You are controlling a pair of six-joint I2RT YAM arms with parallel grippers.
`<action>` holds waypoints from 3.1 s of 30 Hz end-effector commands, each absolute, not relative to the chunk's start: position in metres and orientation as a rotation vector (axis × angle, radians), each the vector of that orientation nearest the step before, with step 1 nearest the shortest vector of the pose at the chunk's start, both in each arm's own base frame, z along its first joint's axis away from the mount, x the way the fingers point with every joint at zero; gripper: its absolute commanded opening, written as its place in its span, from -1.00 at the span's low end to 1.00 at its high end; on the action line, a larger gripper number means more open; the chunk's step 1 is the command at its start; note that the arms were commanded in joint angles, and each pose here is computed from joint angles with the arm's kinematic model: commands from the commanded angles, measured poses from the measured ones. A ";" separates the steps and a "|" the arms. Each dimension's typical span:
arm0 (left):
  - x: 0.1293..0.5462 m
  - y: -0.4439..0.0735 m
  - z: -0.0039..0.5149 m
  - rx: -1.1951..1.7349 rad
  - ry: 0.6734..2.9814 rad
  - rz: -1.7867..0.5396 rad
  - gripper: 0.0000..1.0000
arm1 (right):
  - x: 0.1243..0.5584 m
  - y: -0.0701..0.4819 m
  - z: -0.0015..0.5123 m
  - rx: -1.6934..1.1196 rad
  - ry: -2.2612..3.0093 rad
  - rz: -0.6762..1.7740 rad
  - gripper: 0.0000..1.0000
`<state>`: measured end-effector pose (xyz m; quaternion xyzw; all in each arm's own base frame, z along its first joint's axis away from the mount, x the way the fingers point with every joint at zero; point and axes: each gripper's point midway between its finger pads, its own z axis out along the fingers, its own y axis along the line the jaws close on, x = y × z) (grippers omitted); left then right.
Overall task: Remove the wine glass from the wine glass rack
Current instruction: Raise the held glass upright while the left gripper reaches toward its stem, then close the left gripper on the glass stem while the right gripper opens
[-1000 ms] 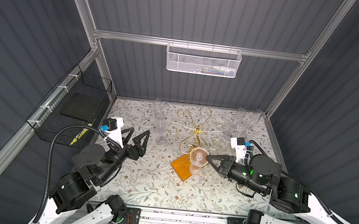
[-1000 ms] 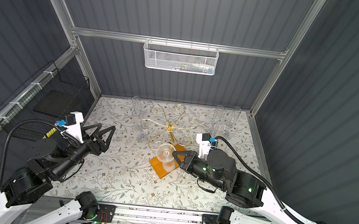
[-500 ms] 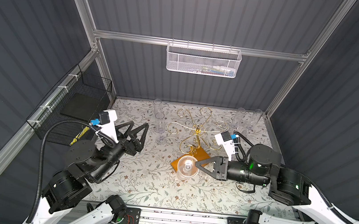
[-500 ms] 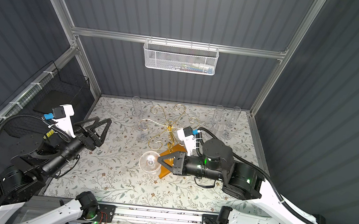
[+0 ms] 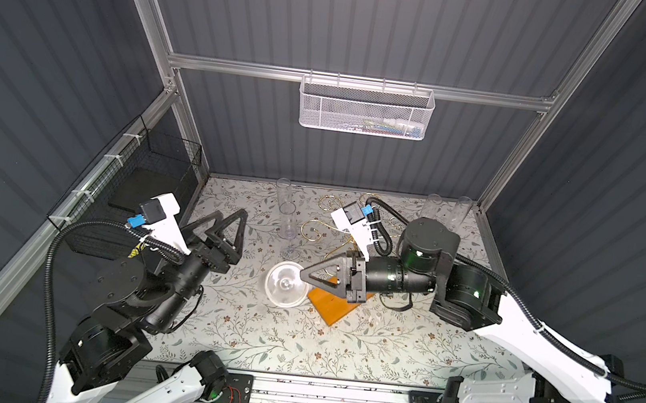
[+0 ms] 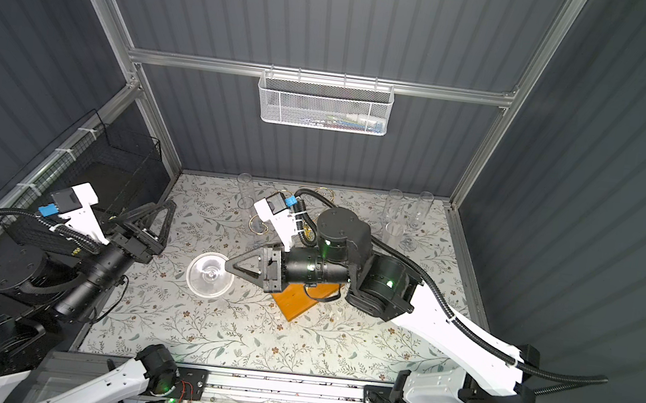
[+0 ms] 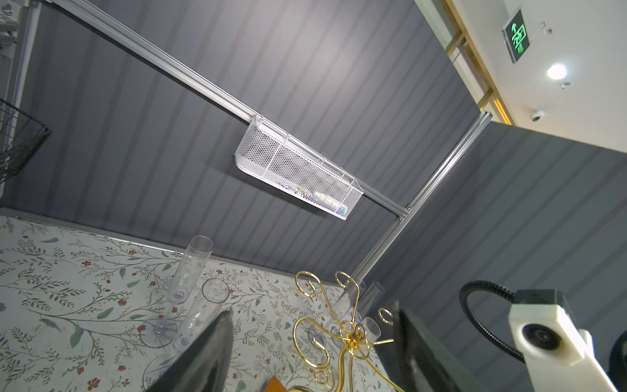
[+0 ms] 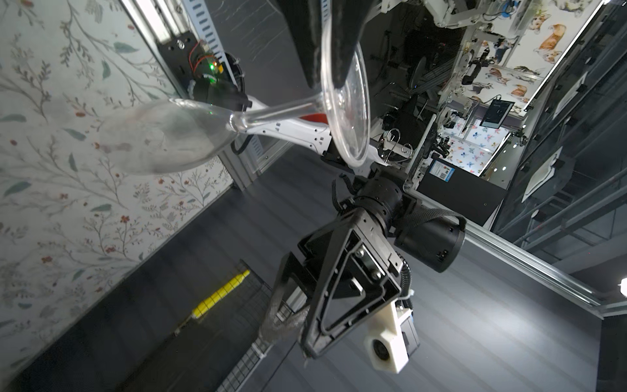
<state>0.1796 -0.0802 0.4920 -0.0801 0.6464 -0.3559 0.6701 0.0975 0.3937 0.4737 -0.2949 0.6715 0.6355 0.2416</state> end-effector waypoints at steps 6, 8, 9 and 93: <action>0.161 -0.060 0.538 -0.323 1.241 -1.011 0.54 | 0.144 0.392 0.547 -0.885 1.251 1.461 -1.00; 0.159 -0.068 0.546 -0.288 1.248 -1.046 0.56 | 0.156 0.391 0.552 -0.876 1.168 1.398 -1.00; 0.159 -0.073 0.549 -0.268 1.257 -1.063 0.57 | 0.165 0.389 0.554 -0.858 1.146 1.377 -1.00; 0.205 -0.266 0.578 0.555 1.392 -1.161 -1.00 | 0.203 0.233 0.596 -0.681 0.920 0.552 0.98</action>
